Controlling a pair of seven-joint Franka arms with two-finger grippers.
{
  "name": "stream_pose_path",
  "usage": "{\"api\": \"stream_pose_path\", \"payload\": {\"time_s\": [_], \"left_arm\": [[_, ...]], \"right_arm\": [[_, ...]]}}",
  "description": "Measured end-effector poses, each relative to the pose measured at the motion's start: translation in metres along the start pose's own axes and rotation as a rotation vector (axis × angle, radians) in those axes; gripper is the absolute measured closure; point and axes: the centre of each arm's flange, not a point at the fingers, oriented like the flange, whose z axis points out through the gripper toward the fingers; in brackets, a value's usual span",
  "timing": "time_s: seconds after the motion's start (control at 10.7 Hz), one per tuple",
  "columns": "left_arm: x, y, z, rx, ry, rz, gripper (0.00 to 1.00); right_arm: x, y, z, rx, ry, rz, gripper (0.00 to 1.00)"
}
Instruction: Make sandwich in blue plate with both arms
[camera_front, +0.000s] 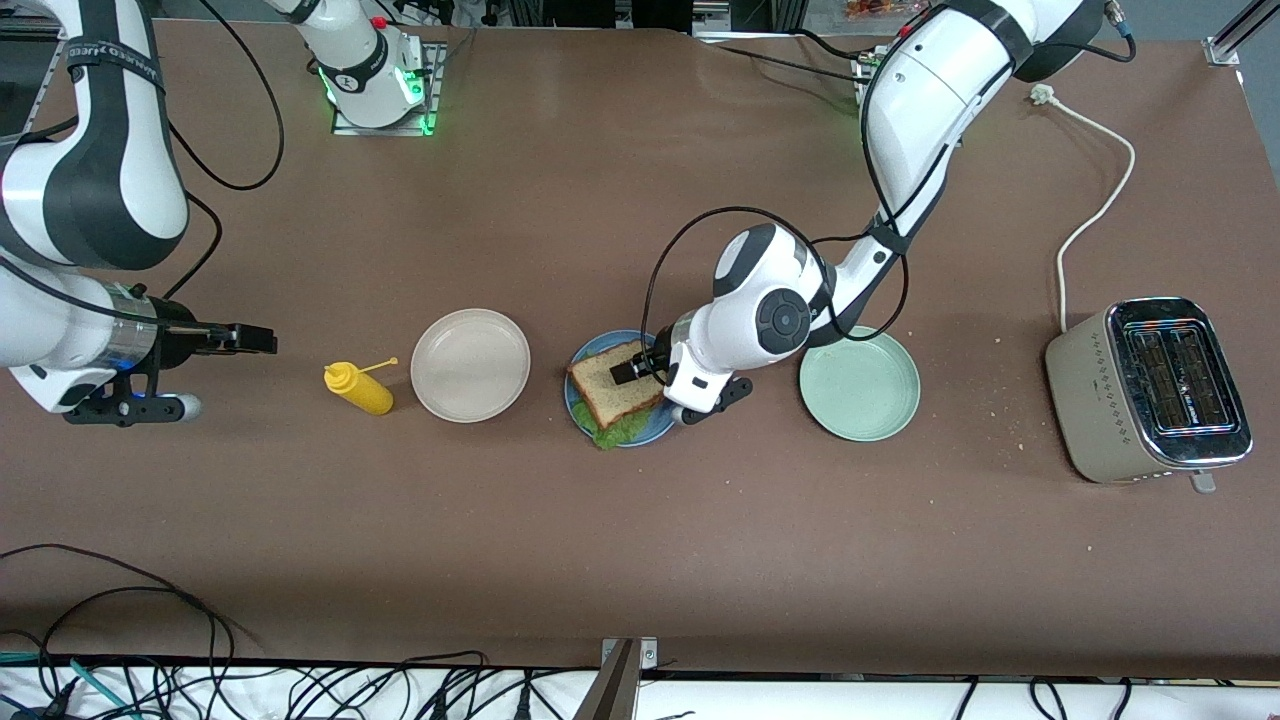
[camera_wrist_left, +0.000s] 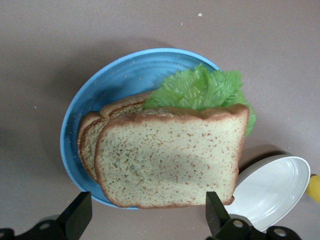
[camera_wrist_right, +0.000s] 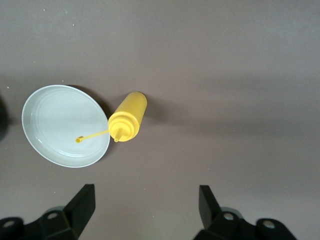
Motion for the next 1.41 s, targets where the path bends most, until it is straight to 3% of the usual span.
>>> {"api": "stream_pose_path", "payload": {"time_s": [0.09,0.19,0.38,0.56,0.84,1.03,1.22,1.41], "left_arm": [[0.003,-0.001,-0.005,0.011,-0.011,-0.004,0.0],[0.008,0.0,-0.02,0.018,-0.018,-0.008,0.0],[0.016,0.002,-0.08,0.031,-0.023,-0.014,0.0],[0.017,-0.007,-0.171,0.068,-0.025,-0.022,0.0],[0.02,-0.047,-0.299,0.18,0.128,-0.013,0.0],[0.026,-0.078,-0.347,0.297,0.207,0.044,0.0],[0.044,-0.118,-0.389,0.416,0.237,0.145,0.0],[0.064,-0.156,-0.423,0.441,0.216,0.234,0.0]], "right_arm": [[0.0,-0.001,-0.011,-0.004,0.024,0.0,0.14],[-0.002,-0.001,-0.025,-0.007,0.044,0.015,0.15],[-0.006,-0.002,-0.042,-0.006,0.067,0.04,0.0],[-0.006,-0.002,-0.052,-0.021,0.087,0.038,0.0],[-0.006,-0.001,-0.064,-0.041,0.121,0.042,0.0],[-0.006,-0.004,-0.066,-0.041,0.127,0.038,0.0],[-0.008,-0.009,-0.078,-0.042,0.179,0.031,0.0],[-0.018,-0.005,-0.09,-0.04,0.212,0.039,0.0]]}}
